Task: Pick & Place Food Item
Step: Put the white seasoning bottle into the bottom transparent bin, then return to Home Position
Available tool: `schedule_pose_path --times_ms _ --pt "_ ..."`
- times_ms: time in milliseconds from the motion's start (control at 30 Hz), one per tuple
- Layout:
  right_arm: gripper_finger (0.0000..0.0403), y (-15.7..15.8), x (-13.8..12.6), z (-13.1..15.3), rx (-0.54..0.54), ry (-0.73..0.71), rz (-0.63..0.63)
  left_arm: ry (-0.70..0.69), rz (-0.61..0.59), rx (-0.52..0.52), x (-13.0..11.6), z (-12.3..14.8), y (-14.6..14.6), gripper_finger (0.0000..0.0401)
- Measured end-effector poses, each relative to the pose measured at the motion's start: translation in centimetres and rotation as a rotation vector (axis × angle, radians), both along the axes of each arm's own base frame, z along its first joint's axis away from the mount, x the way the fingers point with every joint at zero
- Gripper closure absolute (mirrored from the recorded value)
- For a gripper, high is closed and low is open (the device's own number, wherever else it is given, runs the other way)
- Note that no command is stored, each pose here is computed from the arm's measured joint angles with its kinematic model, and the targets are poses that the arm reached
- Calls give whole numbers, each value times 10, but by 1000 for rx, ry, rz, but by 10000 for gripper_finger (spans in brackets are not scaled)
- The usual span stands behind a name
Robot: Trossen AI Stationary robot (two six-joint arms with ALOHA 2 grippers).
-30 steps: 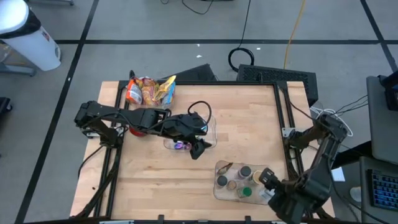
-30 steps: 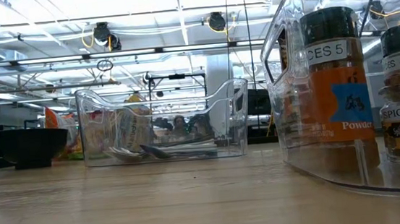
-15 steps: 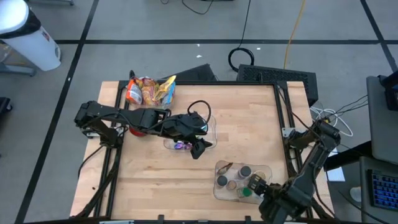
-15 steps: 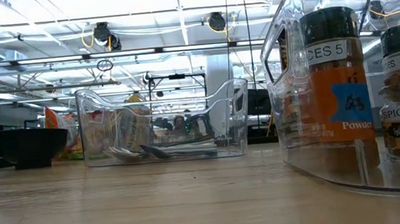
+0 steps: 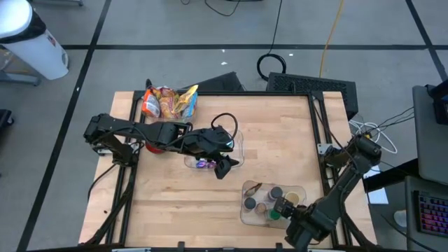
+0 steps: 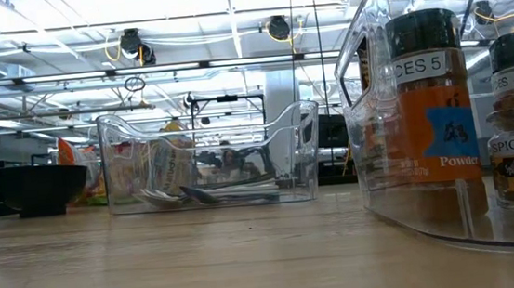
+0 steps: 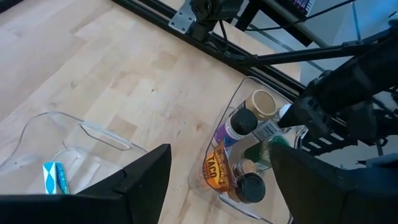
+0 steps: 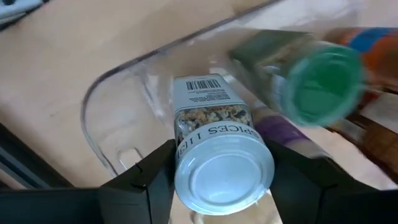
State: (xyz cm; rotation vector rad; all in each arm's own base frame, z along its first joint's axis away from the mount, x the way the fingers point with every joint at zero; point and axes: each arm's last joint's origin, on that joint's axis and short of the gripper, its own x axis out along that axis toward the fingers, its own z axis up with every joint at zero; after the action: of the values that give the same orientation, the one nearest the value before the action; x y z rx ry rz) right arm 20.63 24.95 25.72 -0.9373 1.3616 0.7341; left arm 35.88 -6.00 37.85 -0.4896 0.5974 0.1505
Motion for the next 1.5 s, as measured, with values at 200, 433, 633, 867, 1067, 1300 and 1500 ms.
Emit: schedule_pose_path --times_ms 200,433,633,867,1067,1300,1500 --pt "205 -2 0 -15 13 30 9 8 -12 18 0 -1 0 118" --pt "205 -2 0 -22 29 45 10 9 -18 28 -1 -1 0 119" --pt "183 -2 2 -23 47 24 -22 14 -19 30 -1 -1 0 118" --pt "87 -6 2 -17 24 -37 -62 13 -18 29 -1 -1 0 118" --pt "89 -17 -5 10 77 -132 -63 -3 -16 23 0 0 0 119" --pt "109 -37 -23 51 203 -236 -116 -70 -37 -11 4 6 -2 119" --pt "126 -64 -35 92 306 -505 -314 -224 -68 -43 5 23 -2 119"
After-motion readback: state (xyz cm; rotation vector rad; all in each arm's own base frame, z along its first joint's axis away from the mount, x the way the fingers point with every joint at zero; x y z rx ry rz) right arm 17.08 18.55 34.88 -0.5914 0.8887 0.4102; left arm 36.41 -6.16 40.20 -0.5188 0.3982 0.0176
